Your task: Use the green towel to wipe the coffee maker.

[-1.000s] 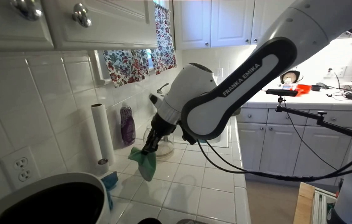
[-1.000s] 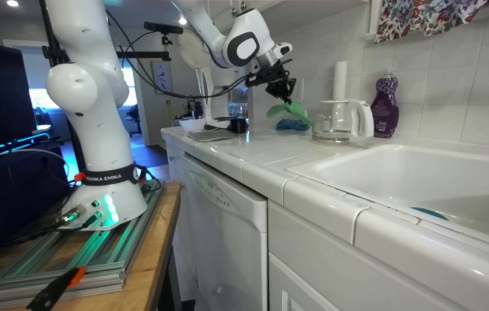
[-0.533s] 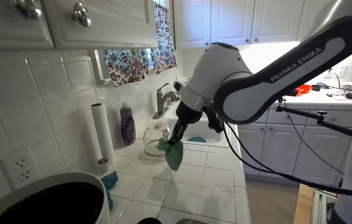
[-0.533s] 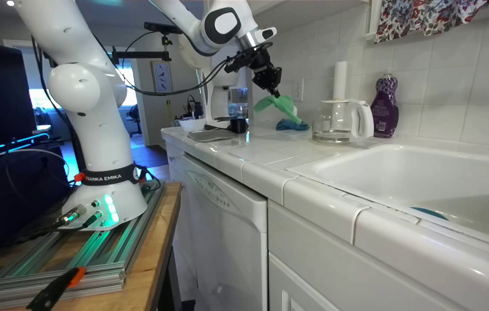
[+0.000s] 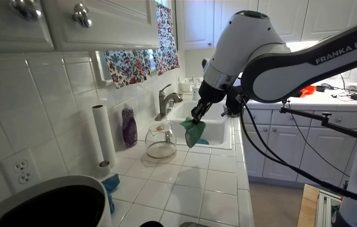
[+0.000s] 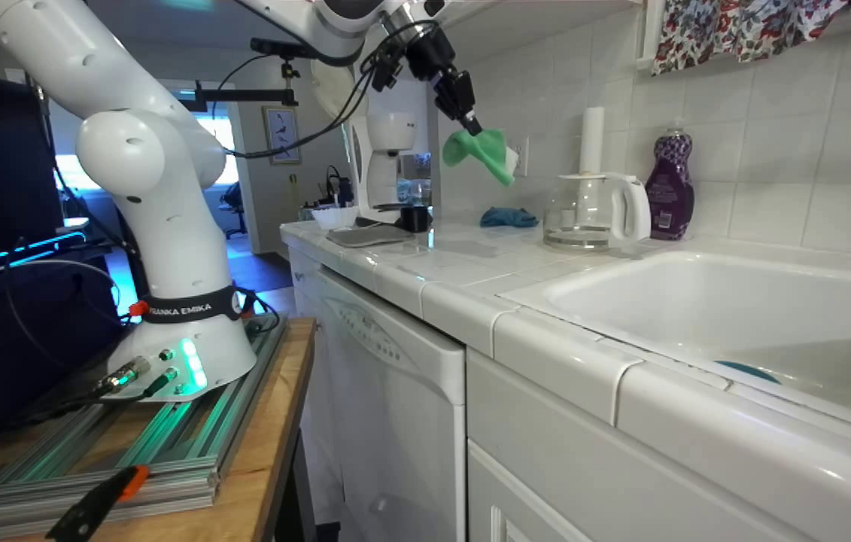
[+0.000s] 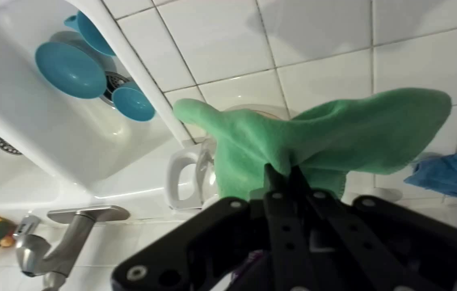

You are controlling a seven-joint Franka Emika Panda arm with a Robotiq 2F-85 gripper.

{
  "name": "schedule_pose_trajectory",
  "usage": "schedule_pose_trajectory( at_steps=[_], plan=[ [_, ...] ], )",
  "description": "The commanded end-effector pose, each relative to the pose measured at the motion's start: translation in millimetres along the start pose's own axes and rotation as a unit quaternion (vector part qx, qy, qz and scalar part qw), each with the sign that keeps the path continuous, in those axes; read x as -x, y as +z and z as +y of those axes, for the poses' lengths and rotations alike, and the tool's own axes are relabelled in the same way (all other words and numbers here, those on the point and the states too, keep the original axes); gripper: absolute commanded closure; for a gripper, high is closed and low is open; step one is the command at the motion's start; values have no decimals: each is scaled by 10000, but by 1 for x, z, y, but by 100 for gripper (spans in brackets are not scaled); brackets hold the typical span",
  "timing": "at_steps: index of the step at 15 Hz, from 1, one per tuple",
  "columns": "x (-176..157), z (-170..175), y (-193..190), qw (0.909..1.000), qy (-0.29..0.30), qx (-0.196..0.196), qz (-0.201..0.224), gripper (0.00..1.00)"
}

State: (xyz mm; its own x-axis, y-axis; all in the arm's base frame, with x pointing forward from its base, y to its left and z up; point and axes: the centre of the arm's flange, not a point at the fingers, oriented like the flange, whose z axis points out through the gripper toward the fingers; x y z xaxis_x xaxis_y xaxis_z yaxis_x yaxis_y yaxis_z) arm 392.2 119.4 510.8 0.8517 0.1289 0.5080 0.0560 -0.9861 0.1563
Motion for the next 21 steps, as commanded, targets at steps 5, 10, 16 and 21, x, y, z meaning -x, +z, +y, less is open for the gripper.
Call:
schedule_pose_trajectory(
  at_steps=[5, 10, 16, 21],
  plan=[
    [-4, 23, -8, 9984, 543, 142, 113, 94],
    [-3, 20, -7, 9986, 511, 124, 105, 99],
    [-36, 36, 7, 9935, 1070, 6, 382, 99],
    [-71, 62, 18, 9849, 1685, 48, 395, 99]
  ],
)
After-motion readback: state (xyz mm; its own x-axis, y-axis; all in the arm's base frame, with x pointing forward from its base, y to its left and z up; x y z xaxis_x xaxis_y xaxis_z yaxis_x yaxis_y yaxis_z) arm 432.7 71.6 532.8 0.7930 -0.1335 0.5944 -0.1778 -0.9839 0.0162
